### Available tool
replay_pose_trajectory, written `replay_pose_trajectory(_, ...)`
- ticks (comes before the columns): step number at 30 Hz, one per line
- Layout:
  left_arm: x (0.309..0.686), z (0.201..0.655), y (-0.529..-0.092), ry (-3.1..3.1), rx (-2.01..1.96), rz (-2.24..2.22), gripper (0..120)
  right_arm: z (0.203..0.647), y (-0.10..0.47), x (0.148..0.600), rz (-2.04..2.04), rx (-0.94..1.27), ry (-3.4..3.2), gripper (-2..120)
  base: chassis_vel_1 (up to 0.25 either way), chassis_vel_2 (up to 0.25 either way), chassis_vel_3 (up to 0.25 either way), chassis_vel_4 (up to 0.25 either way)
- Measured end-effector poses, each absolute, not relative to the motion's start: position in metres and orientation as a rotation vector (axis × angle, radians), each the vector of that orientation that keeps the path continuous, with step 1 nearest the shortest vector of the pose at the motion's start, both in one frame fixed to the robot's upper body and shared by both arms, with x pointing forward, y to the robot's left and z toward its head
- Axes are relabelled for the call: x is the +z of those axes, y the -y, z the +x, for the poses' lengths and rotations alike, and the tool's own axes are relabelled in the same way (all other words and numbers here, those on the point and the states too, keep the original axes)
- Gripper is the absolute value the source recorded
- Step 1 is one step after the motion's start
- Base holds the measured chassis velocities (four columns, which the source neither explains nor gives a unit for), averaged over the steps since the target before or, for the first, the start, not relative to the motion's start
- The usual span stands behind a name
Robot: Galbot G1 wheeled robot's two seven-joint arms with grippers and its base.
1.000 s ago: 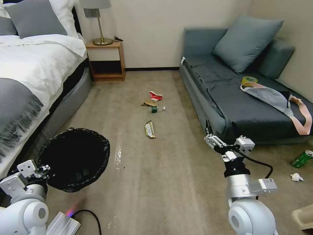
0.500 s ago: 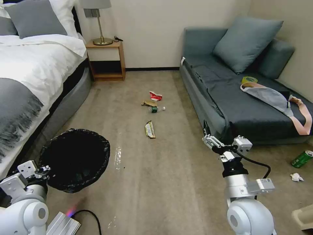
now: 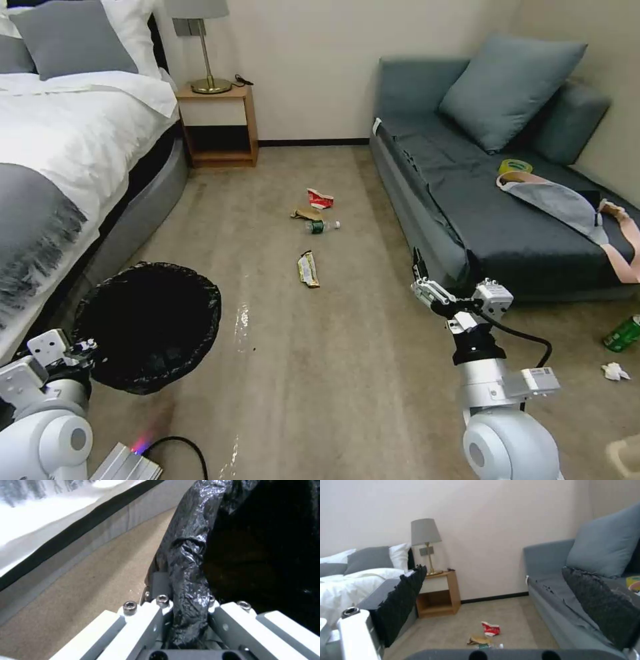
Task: Pick up the trash bin, then pick up the garbage on the floor and place it into the trash bin.
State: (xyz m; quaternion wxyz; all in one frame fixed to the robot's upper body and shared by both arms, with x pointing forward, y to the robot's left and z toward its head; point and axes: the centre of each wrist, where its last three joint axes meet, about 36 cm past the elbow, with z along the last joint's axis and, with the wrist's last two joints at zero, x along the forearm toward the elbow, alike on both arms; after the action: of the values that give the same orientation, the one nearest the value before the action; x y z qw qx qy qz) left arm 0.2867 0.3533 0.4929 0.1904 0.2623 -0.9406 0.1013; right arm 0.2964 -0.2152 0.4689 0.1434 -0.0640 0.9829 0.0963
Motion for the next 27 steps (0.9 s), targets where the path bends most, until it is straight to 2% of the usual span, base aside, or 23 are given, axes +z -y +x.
replay_pose_trajectory(27, 0.4962, 0.2849, -0.3564, 2.652, 0.291, 0.75, 2, 0.2993, 0.2141, 0.4687, -0.209, 0.259, -2.831, 100, -0.08, 0.087, 0.087, -0.081)
